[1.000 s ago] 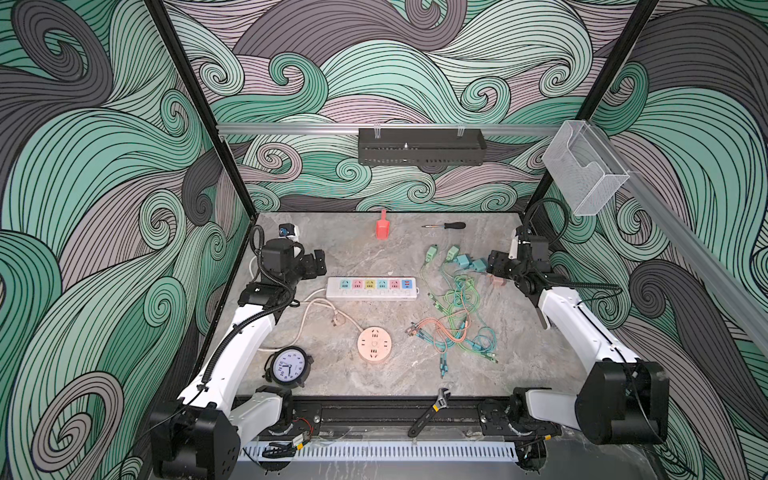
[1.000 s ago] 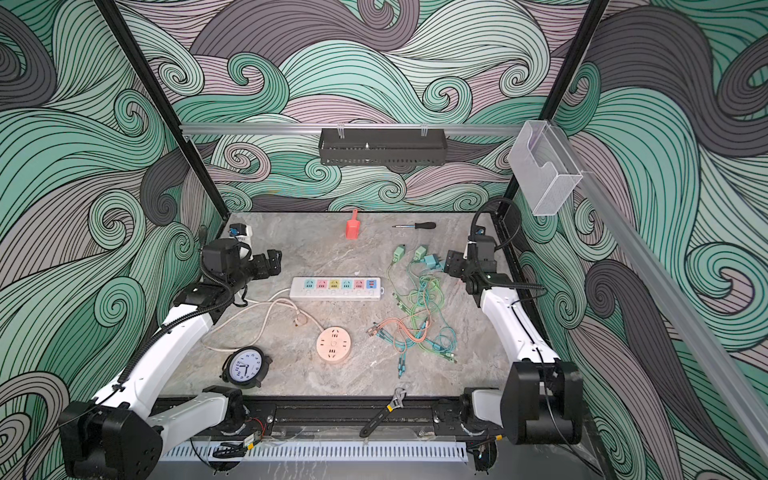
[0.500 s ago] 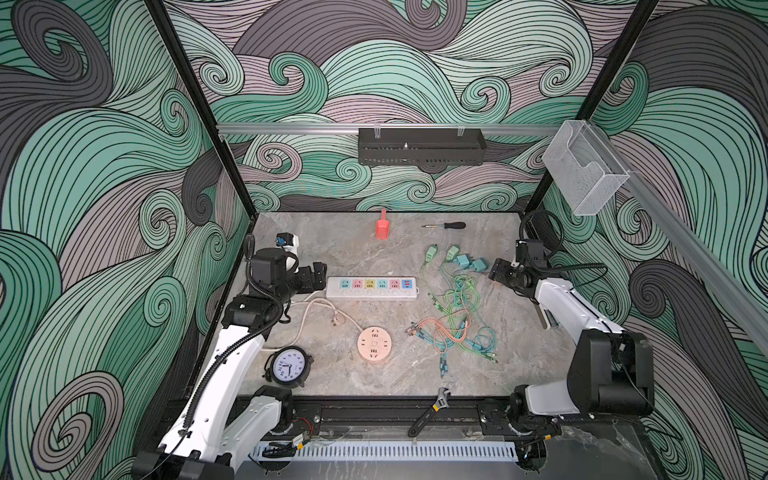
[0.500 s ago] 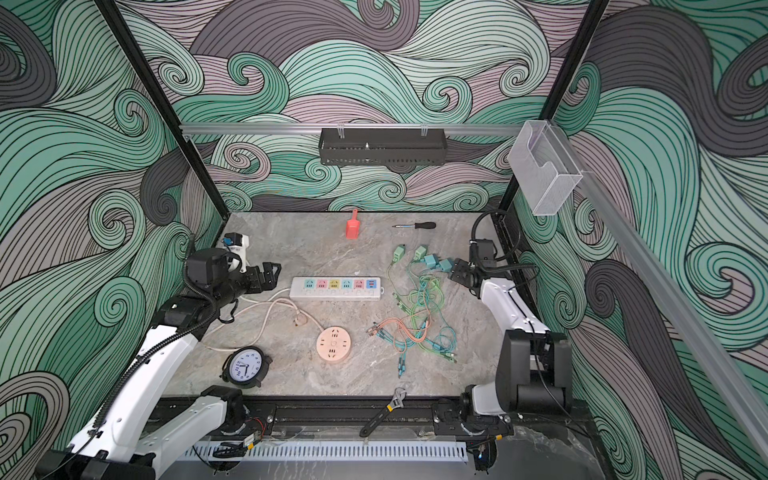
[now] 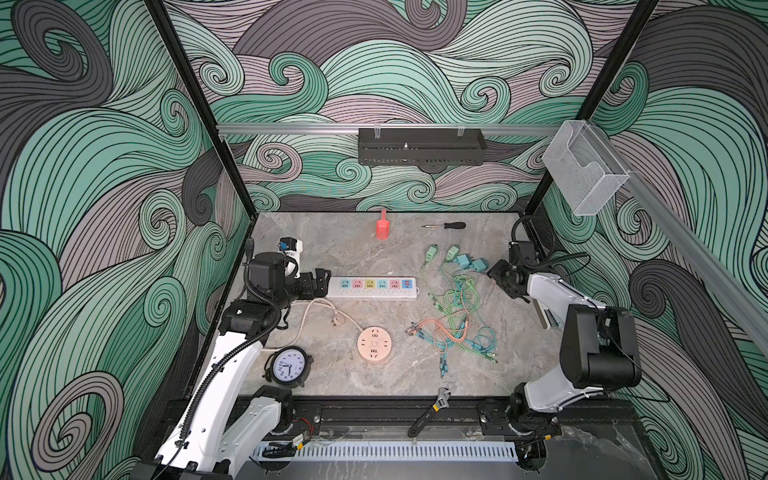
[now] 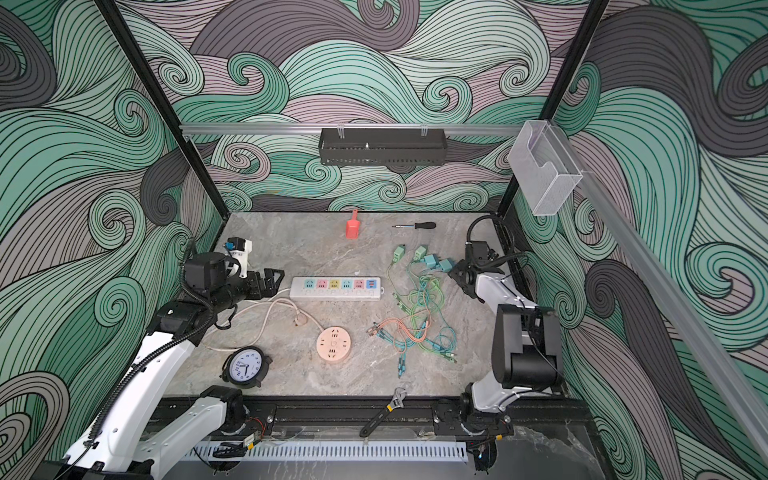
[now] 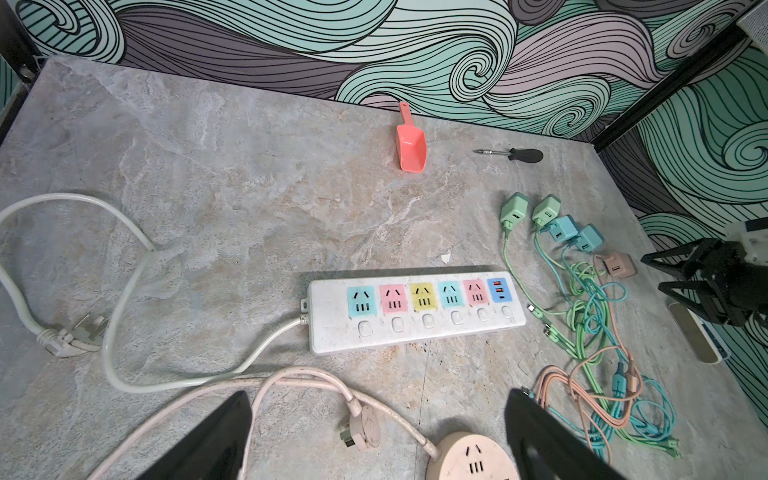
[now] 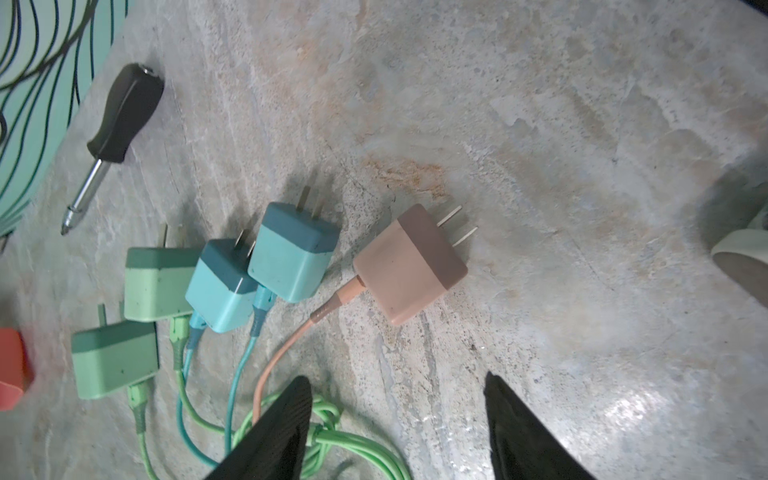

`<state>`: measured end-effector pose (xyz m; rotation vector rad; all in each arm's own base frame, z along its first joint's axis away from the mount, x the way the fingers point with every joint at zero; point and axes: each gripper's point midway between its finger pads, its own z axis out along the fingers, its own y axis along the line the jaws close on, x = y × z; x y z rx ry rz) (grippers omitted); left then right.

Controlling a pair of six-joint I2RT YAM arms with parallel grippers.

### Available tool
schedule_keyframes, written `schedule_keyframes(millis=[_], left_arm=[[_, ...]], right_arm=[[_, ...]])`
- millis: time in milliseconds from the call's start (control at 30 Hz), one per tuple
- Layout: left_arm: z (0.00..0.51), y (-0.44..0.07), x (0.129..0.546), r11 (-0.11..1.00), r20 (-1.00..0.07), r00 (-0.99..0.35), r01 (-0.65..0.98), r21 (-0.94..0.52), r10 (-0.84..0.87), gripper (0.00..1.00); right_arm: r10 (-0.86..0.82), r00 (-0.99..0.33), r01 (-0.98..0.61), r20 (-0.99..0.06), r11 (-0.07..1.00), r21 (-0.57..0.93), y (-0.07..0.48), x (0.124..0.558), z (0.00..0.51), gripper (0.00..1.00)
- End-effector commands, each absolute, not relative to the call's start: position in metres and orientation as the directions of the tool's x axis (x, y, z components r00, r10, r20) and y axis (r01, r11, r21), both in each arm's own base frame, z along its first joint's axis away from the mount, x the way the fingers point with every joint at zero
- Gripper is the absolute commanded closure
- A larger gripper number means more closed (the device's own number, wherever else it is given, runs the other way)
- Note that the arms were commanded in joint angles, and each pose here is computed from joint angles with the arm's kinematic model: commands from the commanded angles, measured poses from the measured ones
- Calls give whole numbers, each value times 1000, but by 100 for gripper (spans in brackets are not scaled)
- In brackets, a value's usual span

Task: Insert the plug
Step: 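Move the right gripper down over the pink charger plug while the left arm rises, then close the right gripper on the pink charger plug and lift it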

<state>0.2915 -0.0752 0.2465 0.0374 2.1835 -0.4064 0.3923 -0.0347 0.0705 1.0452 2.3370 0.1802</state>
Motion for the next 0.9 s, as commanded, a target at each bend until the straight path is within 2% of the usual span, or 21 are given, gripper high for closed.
schedule_keyframes(millis=[0,133,433,867], left_arm=[[253,-80,284,939,-790,-606,215,-270,-88,4],[257,-81,283,938,-796,-600,229,-262,-76,4],[261,-85,284,929,-801,-594,250,-273,-75,3],[269,-91,287,915,-806,-584,266,-304,-98,4]], right_arm=[[814,-419,721,-402,567,398,-41,400,67,35],[858,-360,765,-366,496,412,-44,403,57,34],[906,-305,796,-292,411,444,-46,417,43,34],[937,-255,853,-238,334,401,-50,418,26,30]])
